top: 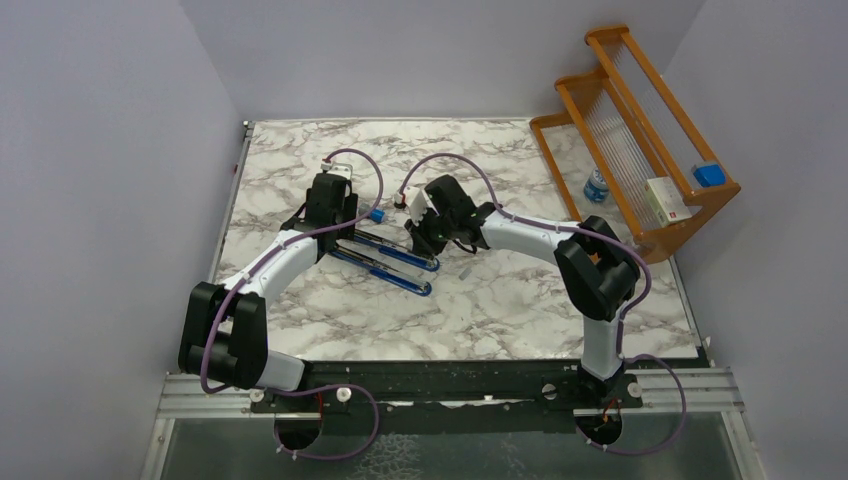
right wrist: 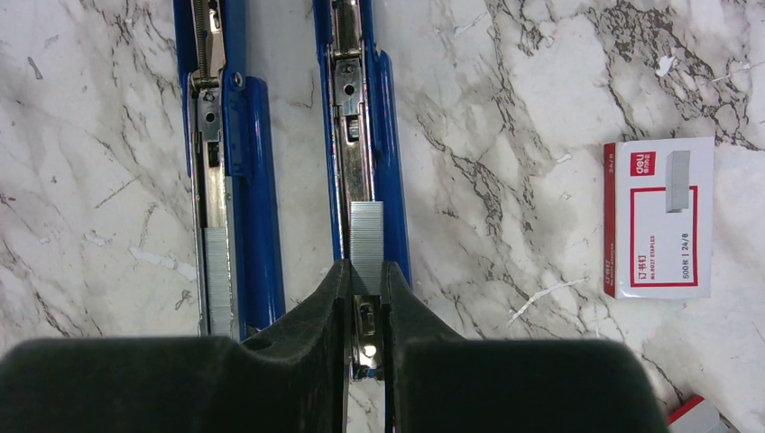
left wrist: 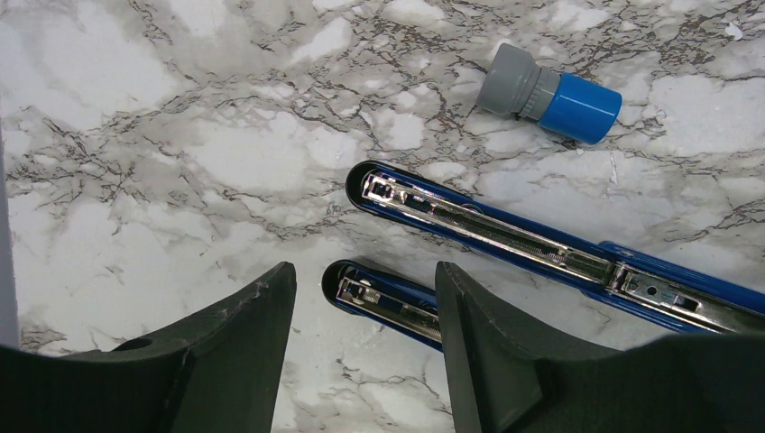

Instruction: Load the staples into the stapler

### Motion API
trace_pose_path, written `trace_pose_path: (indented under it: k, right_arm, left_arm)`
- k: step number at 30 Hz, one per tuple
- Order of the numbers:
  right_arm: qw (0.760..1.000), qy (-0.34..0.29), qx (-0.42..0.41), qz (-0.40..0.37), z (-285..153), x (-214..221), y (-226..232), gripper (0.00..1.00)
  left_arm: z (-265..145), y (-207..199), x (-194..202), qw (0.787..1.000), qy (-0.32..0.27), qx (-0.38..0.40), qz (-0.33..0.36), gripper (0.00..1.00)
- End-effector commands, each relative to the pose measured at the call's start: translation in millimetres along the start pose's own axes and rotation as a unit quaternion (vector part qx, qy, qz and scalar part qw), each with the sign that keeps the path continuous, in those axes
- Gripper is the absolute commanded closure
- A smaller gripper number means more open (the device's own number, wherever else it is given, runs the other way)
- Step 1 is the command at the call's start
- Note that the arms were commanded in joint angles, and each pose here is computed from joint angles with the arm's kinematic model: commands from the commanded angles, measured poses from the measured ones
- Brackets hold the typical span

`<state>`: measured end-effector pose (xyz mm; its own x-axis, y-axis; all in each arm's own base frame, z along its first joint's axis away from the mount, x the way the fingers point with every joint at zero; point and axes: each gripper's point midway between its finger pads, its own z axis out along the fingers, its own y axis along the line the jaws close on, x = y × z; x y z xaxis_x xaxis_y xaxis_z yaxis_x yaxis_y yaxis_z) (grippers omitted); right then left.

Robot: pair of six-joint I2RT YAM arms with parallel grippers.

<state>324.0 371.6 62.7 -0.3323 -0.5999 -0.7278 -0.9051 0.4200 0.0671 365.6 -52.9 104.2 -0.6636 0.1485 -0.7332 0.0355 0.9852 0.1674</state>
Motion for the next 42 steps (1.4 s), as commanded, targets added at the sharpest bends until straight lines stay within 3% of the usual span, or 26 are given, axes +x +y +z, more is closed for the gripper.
trace_pose_path:
  k: [1, 19, 29, 42]
  right_arm:
    - [1.000, 0.006, -0.012, -0.004, -2.3, -3.6, 8.5, 0.99]
    - [1.000, 0.028, 0.000, 0.000, 3.0, 7.7, 2.9, 0.99]
    - [1.000, -0.021, 0.005, -0.009, -7.9, -23.1, 6.4, 0.99]
    - [1.000, -0.020, 0.008, -0.016, -4.3, -25.9, 10.7, 0.99]
  left_arm:
    - [-6.5, 2.4, -20.6, 1.000, -0.029, -0.003, -0.002, 0.39]
    - [-6.3, 2.4, -20.1, 1.000, -0.028, -0.003, -0.001, 0.39]
    - [-6.1, 2.3, -19.8, 1.000, -0.027, -0.003, -0.001, 0.39]
    - [-6.4, 3.1, -20.1, 1.000, -0.028, -0.005, -0.002, 0.39]
